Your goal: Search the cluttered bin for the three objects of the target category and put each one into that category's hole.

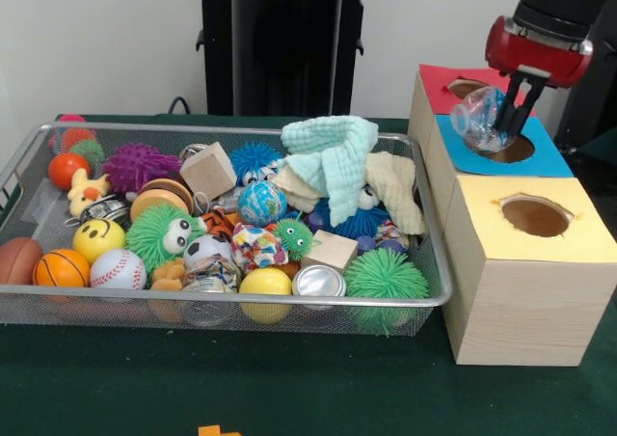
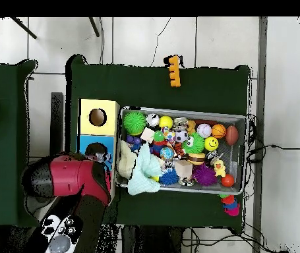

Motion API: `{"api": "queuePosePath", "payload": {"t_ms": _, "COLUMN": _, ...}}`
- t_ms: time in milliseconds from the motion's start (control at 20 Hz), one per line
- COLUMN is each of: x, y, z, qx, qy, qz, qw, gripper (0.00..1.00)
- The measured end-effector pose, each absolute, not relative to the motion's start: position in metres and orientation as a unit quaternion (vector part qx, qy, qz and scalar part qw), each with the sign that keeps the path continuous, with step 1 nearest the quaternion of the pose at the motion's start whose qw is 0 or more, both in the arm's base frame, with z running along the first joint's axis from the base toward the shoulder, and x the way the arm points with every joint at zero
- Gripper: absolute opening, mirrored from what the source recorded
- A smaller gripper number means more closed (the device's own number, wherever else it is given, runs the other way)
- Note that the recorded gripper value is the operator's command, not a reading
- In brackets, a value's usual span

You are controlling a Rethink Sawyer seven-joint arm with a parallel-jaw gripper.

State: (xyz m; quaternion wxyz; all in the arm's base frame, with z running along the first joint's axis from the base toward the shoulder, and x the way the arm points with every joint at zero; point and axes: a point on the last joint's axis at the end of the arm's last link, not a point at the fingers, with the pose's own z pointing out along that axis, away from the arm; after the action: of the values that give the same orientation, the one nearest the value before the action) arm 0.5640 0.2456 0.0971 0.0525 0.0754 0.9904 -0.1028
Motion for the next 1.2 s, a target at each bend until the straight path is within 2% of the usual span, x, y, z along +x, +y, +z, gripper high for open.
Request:
{"api": "queuePosePath", "payload": {"t_ms": 150, "x": 0.563, "y": 0.245, "z": 0.103, "qx": 0.077, "qy": 0.99, "qz": -0.101, "qw": 0.053, "gripper": 0.0}}
{"api": "queuePosePath", "payload": {"t_ms": 450, "x": 0.555, "y": 0.247, "z": 0.15, "qx": 0.093, "qy": 0.992, "qz": -0.087, "qw": 0.025, "gripper": 0.0}}
{"api": "queuePosePath", "payload": {"t_ms": 500, "x": 0.554, "y": 0.245, "z": 0.168, "qx": 0.1, "qy": 0.992, "qz": -0.081, "qw": 0.009, "gripper": 0.0}}
{"api": "queuePosePath", "payload": {"t_ms": 800, "x": 0.558, "y": 0.227, "z": 0.203, "qx": 0.125, "qy": 0.99, "qz": -0.07, "qw": -0.014, "gripper": 0.0}}
{"api": "queuePosePath", "payload": {"t_ms": 1200, "x": 0.571, "y": 0.201, "z": 0.22, "qx": 0.151, "qy": 0.987, "qz": -0.062, "qw": -0.004, "gripper": 0.0}}
